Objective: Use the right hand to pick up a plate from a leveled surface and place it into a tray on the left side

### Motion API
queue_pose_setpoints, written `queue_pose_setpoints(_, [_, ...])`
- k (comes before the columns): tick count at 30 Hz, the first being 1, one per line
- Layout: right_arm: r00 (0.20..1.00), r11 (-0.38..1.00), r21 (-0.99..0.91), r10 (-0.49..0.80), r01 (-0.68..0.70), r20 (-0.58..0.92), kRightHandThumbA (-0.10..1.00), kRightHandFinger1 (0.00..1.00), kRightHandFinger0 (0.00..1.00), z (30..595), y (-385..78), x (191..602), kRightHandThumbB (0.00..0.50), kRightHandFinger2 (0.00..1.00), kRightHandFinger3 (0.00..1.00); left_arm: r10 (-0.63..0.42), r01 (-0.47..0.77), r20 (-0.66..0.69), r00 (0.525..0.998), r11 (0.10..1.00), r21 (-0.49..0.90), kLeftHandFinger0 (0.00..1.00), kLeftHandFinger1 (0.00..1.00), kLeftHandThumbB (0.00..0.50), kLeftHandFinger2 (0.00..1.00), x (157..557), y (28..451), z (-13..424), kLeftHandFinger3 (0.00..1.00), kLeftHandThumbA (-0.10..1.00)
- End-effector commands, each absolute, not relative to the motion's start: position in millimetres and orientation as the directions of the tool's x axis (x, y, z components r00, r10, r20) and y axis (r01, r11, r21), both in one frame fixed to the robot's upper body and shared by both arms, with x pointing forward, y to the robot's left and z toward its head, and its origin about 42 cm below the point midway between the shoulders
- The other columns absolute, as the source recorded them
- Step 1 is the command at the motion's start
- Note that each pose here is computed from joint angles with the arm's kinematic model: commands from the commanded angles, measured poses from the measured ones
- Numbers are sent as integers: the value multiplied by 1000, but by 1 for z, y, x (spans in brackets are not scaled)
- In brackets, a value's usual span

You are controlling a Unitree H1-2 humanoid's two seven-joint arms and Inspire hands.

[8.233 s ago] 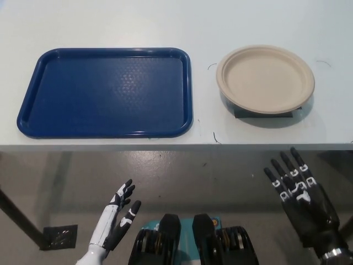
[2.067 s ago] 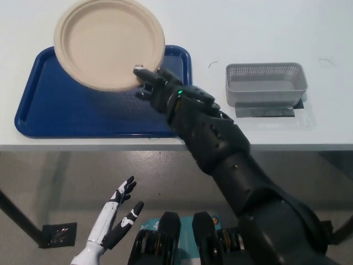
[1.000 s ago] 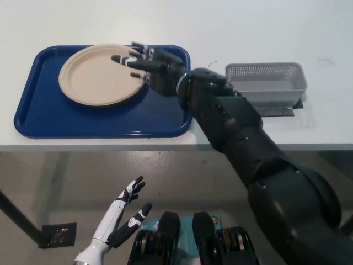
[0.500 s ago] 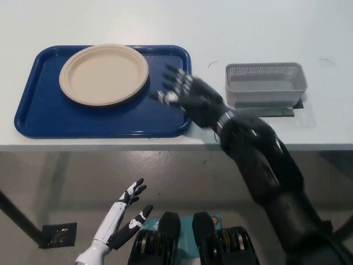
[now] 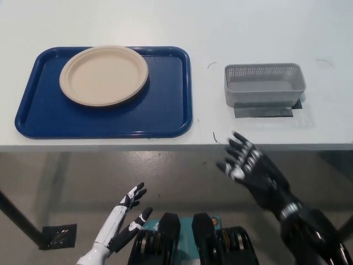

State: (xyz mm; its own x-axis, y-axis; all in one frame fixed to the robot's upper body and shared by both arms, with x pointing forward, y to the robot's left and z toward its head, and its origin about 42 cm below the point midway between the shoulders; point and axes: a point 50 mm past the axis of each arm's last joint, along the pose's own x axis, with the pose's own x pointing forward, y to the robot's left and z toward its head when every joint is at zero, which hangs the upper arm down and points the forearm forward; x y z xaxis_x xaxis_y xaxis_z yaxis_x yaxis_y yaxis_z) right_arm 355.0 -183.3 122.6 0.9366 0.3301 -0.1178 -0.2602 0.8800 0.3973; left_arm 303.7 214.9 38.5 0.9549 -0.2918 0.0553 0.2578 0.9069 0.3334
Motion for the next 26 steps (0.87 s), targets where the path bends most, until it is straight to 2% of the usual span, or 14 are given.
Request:
queue_pose_setpoints(1, [212,975,-97,140,-201,967,1000,1000,1000,338,-211,153,371,1000,1000,-318,268,110,942,906,328,1000,1000,212,976,304,207,45,1000,850])
queue_pose_setpoints(2, [239,977,-69,118,-204,964,1000,1000,1000,332,-208,148,429,1000,1000,-317,268,109,942,907,326,1000,1000,211,975,303,205,44,1000,851])
queue_pose_setpoints(5, [342,984,-70,124,-165,931,1000,1000,1000,319,-204,139,297,1000,1000,-319,269,110,941,906,327,1000,1000,214,973,305,204,44,1000,857])
queue_pose_setpoints(6, [339,988,-101,136,-121,931,1000,1000,1000,316,-204,146,304,1000,1000,-320,267,118,940,906,328,1000,1000,215,974,308,204,47,1000,859])
queue_pose_setpoints(7, [364,979,-118,171,-165,916,1000,1000,1000,304,-204,157,365,1000,1000,-317,265,119,941,908,325,1000,1000,214,974,309,204,47,1000,859])
queue_pose_setpoints(10, [467,973,-90,182,-213,865,1000,1000,1000,271,-203,194,379,1000,1000,-313,259,130,941,912,319,1000,1000,219,970,315,202,50,1000,855])
queue_pose_setpoints(13, [695,989,-139,137,-53,706,1000,1000,1000,213,-219,234,330,1000,1000,-313,256,138,940,911,323,1000,1000,229,972,320,204,53,1000,860])
queue_pose_setpoints(14, [717,987,-155,131,-33,684,1000,1000,1000,206,-222,237,328,1000,1000,-314,256,138,939,911,324,1000,1000,229,972,320,204,53,1000,862])
queue_pose_setpoints(16, [838,987,-160,106,-22,536,1000,1000,1000,158,-246,257,383,1000,1000,-321,259,147,936,907,331,1000,1000,218,972,322,204,57,1000,866])
queue_pose_setpoints(17, [863,987,-160,87,-7,497,1000,1000,1000,146,-253,261,281,1000,1000,-322,259,151,935,908,330,1000,1000,208,969,325,203,58,1000,858])
queue_pose_setpoints(18, [873,987,-162,85,-7,480,1000,1000,1000,141,-256,263,341,1000,1000,-322,258,154,934,908,330,1000,1000,206,969,327,203,59,1000,856])
queue_pose_setpoints(20, [917,985,-174,71,-2,394,1000,1000,1000,116,-269,274,383,1000,1000,-321,253,165,933,907,336,1000,1000,211,971,332,203,63,1000,857])
queue_pose_setpoints(23, [945,972,-233,62,15,321,1000,1000,1000,96,-276,285,335,1000,1000,-322,251,175,930,908,336,1000,1000,236,989,340,203,68,1000,864])
queue_pose_setpoints(26, [959,975,-224,61,3,278,1000,1000,1000,85,-278,293,350,1000,1000,-324,250,181,929,907,339,1000,1000,230,992,342,202,70,1000,862])
